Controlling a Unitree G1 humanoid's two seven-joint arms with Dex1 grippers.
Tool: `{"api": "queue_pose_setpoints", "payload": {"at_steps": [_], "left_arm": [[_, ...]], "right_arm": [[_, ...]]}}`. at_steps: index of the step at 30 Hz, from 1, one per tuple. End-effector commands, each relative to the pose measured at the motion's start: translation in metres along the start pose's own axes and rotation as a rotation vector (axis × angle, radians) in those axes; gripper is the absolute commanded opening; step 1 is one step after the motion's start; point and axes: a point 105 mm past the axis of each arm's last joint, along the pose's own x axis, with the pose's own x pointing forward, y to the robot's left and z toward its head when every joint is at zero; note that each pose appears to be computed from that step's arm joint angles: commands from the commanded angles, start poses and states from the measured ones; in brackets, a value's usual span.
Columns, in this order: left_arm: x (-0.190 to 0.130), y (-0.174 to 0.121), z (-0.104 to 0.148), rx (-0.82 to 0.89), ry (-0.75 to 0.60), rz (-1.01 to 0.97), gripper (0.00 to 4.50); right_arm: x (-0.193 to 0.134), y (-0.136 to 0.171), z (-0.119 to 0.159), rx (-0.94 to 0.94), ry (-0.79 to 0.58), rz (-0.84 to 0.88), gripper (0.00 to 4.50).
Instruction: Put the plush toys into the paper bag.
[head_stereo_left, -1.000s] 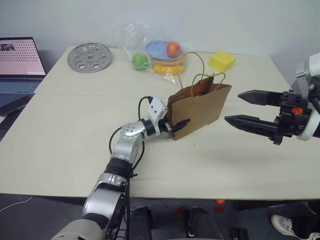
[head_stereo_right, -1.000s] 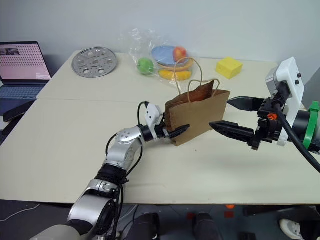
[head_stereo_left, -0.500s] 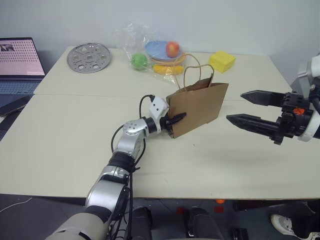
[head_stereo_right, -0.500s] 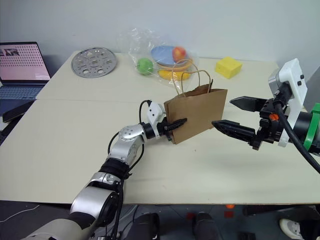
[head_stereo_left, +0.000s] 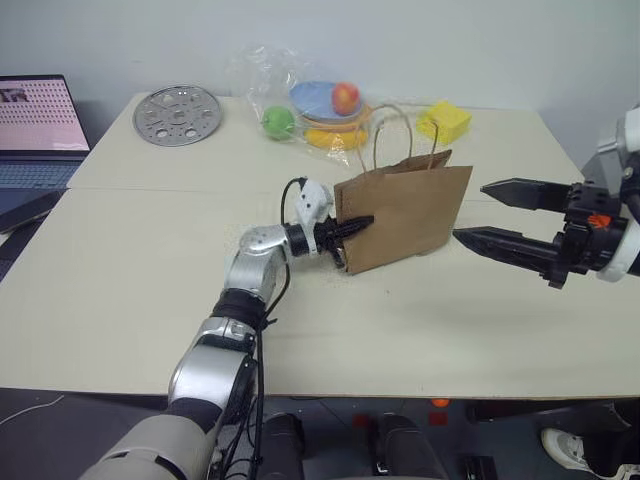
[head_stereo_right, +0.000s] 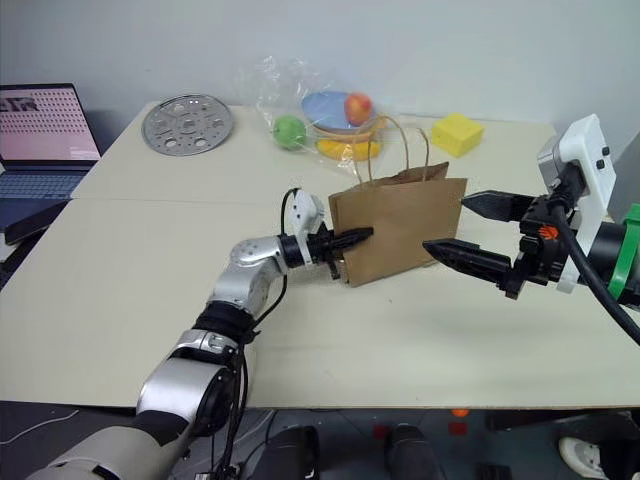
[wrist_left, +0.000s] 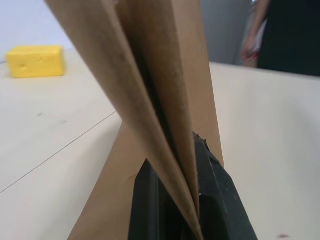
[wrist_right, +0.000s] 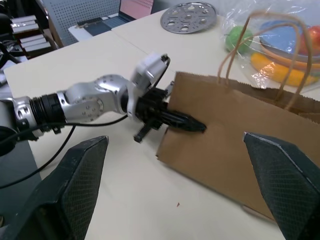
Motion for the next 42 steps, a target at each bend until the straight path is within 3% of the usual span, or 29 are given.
{"api": "queue_pose_setpoints", "payload": {"at_steps": [1, 7, 17, 20, 23, 29, 33, 37, 42], "left_arm": [[0.0, -0.015, 0.036, 0.057, -0.06, -0.185, 0.01], [-0.003, -0.026, 0.013, 0.07, 0.026, -0.305, 0.01], [0.004, -0.02, -0.003, 0.085, 0.038, -0.24, 0.01], [0.001, -0.021, -0.009, 0.086, 0.047, -0.235, 0.58], [-0.003, -0.019, -0.009, 0.091, 0.054, -0.23, 1.42], [-0.013, -0.008, 0.007, 0.102, 0.044, -0.182, 3.2], [-0.039, -0.003, 0.035, 0.093, 0.037, -0.136, 4.39], [-0.075, 0.004, 0.066, 0.11, 0.073, 0.002, 4.45], [-0.102, 0.006, 0.076, 0.169, 0.225, 0.175, 4.45]], "right_arm": [[-0.011, 0.003, 0.022, -0.041, -0.043, 0.014, 4.5], [-0.007, 0.019, 0.016, -0.036, 0.008, 0.096, 4.5], [0.002, 0.021, 0.014, -0.031, -0.015, 0.099, 4.5], [0.002, 0.017, 0.013, -0.026, -0.015, 0.086, 4.5], [0.003, 0.016, 0.013, -0.024, -0.017, 0.086, 4.5], [0.002, 0.012, 0.011, -0.02, -0.021, 0.076, 4.5], [-0.007, 0.007, 0.014, 0.0, -0.041, 0.033, 4.5], [-0.03, -0.01, 0.003, 0.028, 0.0, -0.08, 4.5], [-0.06, -0.043, -0.023, 0.069, 0.03, -0.268, 4.5]]}}
